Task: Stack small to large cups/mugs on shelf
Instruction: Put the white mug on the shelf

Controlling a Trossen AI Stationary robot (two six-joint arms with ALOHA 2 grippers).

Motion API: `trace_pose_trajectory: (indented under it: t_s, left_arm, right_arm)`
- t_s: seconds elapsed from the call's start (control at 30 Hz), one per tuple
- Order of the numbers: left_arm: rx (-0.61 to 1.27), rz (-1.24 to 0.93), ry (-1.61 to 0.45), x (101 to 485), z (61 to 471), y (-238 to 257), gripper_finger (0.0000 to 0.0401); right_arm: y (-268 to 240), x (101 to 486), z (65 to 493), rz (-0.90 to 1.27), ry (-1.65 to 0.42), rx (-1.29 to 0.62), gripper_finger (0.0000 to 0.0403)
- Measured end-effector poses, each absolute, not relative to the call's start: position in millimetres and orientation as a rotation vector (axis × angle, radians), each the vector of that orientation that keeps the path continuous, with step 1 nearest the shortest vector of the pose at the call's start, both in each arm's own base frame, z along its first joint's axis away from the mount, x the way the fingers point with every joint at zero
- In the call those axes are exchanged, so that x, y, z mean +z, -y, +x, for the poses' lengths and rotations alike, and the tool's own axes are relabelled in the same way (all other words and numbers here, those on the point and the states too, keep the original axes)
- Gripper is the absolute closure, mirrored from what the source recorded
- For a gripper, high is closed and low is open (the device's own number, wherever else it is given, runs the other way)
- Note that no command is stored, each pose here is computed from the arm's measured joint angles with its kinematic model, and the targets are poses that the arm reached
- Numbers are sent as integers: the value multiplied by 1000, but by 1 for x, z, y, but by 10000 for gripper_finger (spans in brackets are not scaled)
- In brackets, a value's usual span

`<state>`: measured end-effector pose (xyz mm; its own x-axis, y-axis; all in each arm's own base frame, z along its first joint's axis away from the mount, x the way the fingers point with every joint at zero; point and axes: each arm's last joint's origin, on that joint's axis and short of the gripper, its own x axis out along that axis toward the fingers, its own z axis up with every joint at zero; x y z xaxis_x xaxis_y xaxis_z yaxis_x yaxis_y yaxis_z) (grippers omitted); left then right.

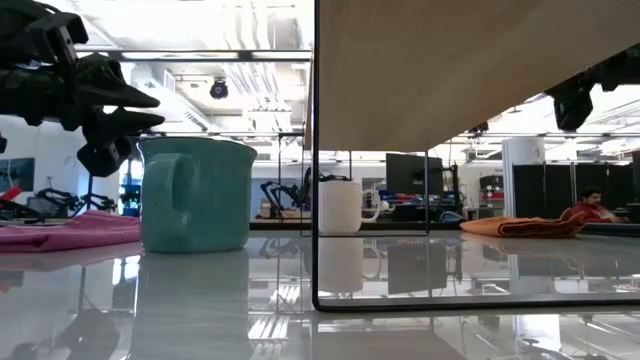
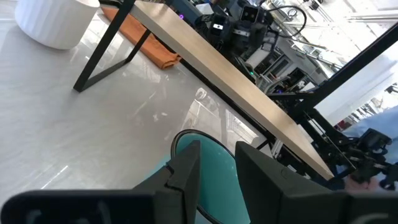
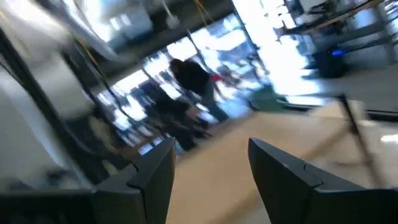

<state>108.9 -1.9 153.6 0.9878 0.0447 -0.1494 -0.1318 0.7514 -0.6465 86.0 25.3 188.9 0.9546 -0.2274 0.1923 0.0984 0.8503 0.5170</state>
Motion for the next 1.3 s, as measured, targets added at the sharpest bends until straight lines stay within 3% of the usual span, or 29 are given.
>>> trace_pose_trajectory:
  t_s: [0.1, 0.23, 0.47, 0.8, 0.87, 1.0, 1.13, 1.3]
  left_arm:
    - [97, -715, -127, 154, 109, 2, 315]
    - [97, -715, -127, 154, 109, 2, 315]
    - [97, -715, -127, 154, 109, 2, 315]
    - [97, -715, -127, 154, 109, 2, 315]
    - [97, -715, -127, 154, 109, 2, 315]
    - [97, -715, -127, 154, 109, 2, 315]
    - [97, -715, -128, 154, 109, 2, 315]
    - [97, -715, -127, 154, 109, 2, 315]
  right_arm:
    - [-27, 200, 84, 560, 334, -37, 207]
    - [-26, 206, 86, 482, 346, -73, 207]
    - [-13, 268, 92, 847, 404, -236, 207]
    - [0, 404, 100, 450, 522, -448, 207]
    - [2, 418, 118, 351, 428, -556, 207]
    - [30, 407, 177, 523, 111, -849, 207]
    - [89, 382, 219, 806, -342, -888, 207]
    - [159, 365, 267, 897, -559, -813, 207]
